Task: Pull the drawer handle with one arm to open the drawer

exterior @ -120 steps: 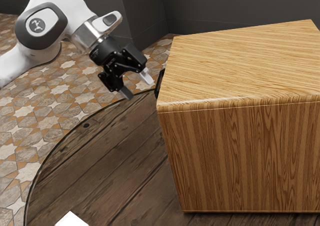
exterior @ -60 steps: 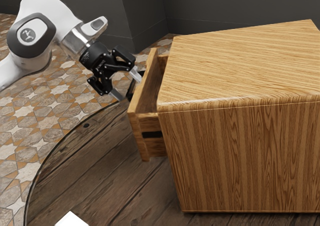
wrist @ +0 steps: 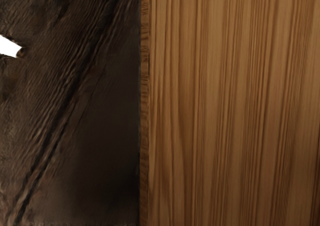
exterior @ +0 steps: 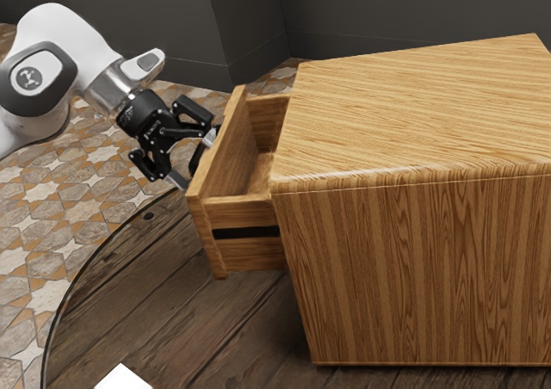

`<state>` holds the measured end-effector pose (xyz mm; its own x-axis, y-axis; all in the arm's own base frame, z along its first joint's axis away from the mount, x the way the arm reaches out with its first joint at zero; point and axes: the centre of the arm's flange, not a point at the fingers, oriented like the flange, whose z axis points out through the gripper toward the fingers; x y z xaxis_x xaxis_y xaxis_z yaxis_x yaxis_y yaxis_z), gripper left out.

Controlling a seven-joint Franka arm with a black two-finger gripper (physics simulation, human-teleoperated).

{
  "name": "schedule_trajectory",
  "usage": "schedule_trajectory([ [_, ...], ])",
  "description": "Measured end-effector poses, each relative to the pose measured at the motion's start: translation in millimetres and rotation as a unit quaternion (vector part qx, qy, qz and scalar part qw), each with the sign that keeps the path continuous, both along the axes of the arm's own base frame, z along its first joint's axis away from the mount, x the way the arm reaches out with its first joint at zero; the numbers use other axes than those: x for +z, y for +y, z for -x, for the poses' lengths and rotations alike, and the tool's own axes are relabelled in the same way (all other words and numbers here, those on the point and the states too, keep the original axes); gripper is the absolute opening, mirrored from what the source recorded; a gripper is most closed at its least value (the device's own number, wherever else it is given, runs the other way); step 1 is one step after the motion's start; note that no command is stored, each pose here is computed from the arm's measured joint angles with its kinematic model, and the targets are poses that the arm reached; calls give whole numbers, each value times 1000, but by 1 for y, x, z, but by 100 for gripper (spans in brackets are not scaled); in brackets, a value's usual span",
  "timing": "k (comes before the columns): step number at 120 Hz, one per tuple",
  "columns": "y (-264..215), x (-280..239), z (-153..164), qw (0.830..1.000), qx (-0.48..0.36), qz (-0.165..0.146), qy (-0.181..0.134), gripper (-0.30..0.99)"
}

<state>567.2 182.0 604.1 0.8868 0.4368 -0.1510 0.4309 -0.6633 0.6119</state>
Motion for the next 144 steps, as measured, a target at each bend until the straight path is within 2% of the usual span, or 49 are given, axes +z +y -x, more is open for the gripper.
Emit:
schedule_trajectory([
  [28,37,16,25,999,26,14,-12,69],
  [52,34,12,28,1000,22,12,-1,69],
  [84,53,4,40,999,40,10,10,69],
  [136,96,10,70,997,76,15,11,69],
  [144,97,17,74,997,73,23,3,69],
])
